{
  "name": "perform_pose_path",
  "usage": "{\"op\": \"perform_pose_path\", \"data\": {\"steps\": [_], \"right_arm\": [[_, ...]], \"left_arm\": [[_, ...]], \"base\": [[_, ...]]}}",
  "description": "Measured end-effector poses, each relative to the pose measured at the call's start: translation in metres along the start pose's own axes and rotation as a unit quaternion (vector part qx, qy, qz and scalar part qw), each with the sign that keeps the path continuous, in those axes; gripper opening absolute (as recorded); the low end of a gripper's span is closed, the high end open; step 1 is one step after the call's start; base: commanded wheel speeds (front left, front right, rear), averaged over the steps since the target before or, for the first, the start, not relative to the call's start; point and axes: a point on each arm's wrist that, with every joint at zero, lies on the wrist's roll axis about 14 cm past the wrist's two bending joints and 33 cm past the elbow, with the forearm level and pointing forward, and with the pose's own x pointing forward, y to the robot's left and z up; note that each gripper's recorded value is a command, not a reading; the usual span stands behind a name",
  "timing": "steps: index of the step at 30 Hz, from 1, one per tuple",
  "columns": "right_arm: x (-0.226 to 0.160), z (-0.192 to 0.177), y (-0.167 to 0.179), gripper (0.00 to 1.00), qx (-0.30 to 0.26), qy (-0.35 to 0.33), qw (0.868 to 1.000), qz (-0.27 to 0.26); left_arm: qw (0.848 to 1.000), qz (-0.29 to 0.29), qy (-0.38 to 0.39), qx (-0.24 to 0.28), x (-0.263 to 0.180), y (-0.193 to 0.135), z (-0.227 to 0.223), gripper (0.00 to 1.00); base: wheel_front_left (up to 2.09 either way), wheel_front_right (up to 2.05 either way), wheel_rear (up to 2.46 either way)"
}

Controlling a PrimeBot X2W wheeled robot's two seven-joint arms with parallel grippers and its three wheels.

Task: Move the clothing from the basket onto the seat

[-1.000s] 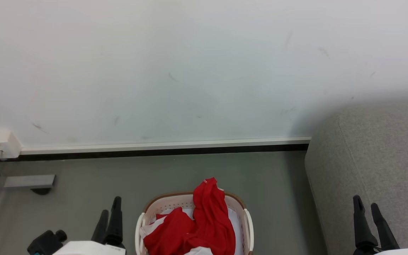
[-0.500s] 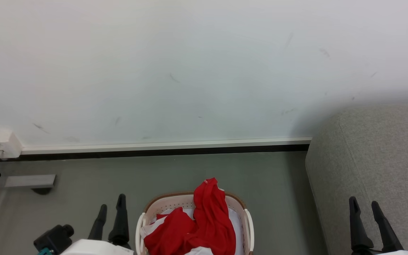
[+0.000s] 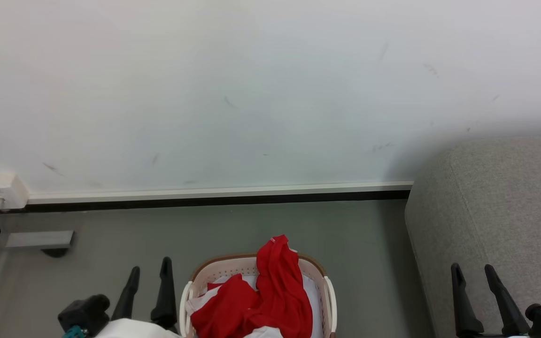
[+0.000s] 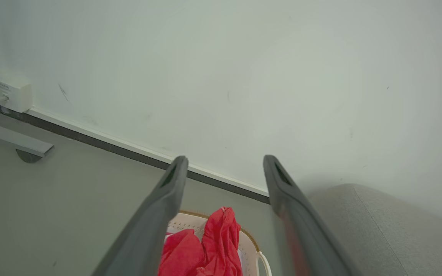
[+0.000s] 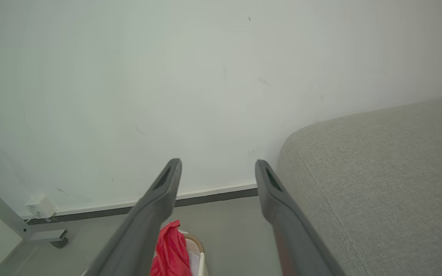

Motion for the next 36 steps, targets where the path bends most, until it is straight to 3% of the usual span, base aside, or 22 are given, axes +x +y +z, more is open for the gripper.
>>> {"op": "perform_pose_path", "data": {"steps": [15, 36], "right_arm": [[0.001, -0.002, 0.008, 1.0, -0.069, -0.003, 0.997, 0.02], [-0.002, -0.009, 0.0, 1.0, -0.111, 0.002, 0.994, 0.015]], "left_arm": [[0.996, -0.001, -0.014, 0.083, -0.004, 0.002, 0.001, 1.0], [0.986, 0.0, -0.02, 0.168, -0.011, 0.008, -0.002, 1.0]], "base": [[0.0, 0.0, 0.0], [0.0, 0.0, 0.0]]}}
